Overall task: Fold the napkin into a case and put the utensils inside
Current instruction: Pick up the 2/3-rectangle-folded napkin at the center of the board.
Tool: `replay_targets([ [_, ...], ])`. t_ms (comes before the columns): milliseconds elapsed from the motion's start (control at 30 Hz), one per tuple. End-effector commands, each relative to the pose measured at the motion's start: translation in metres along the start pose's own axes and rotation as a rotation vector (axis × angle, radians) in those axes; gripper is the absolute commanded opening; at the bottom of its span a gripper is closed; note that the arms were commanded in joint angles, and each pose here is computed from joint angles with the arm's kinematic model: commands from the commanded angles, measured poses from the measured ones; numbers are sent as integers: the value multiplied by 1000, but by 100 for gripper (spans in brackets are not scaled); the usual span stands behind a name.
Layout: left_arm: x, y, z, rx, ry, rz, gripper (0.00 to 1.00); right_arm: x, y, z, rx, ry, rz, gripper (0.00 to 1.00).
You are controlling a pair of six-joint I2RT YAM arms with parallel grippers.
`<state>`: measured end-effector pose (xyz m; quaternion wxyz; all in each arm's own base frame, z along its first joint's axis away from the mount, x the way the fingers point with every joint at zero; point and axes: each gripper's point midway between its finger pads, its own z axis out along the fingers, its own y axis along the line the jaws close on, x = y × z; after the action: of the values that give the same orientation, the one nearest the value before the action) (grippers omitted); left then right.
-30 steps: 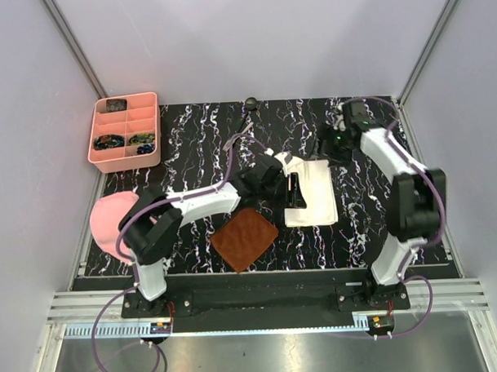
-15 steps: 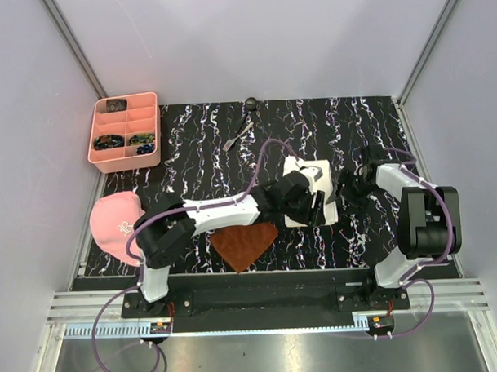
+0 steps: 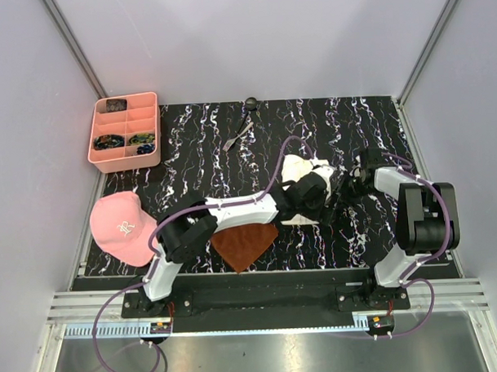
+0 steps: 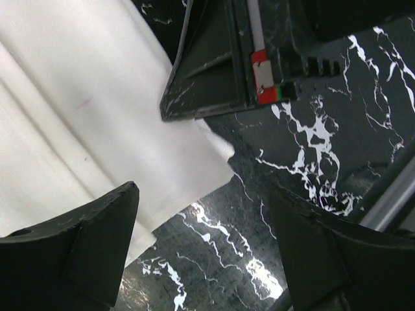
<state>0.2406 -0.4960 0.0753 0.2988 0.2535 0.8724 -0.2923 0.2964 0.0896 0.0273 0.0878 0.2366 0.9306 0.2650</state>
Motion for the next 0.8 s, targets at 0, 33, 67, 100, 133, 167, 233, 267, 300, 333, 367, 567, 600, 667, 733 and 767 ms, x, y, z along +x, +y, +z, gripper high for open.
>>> replay_targets([
  [0,-21,-8,2,-46,-74,57,84,0,27,-12,-111,-16,21,13],
  [33,-20,-9,4,-46,-73,58,84,0,29,-14,-120,-16,25,14],
  [67,-21,-9,4,-45,-74,58,84,1,31,-16,-130,-20,23,14],
  [100,-20,-8,7,-54,-70,53,84,2,32,-17,-133,-21,28,13],
  [133,-25,-10,7,-53,-78,52,84,2,34,-19,-139,-24,28,13],
  [167,-24,-9,9,-59,-70,52,84,4,34,-20,-142,-22,32,13],
  [233,-25,-10,14,-64,-68,42,84,5,35,-21,-149,-20,35,13],
  [267,-24,-9,15,-72,-62,40,82,6,36,-21,-155,-14,38,13],
  [300,-20,-7,19,-79,-49,37,81,7,37,-22,-160,-10,36,13],
  [333,-24,-6,20,-87,-57,33,79,7,38,-23,-163,-13,35,14],
  [367,-19,-2,23,-105,-37,32,72,8,38,-23,-163,-13,37,14],
  [567,-20,10,19,-135,-32,17,34,-5,35,-29,-146,-53,11,25],
  [600,-21,12,17,-136,-32,15,26,-8,34,-30,-144,-59,14,29],
  [667,-23,14,14,-133,-32,6,17,-18,28,-32,-133,-83,28,42],
  [733,-22,14,13,-118,-22,-6,11,-25,25,-33,-132,-91,34,53],
  [767,-23,13,11,-112,-23,-10,11,-28,24,-32,-130,-94,32,65],
])
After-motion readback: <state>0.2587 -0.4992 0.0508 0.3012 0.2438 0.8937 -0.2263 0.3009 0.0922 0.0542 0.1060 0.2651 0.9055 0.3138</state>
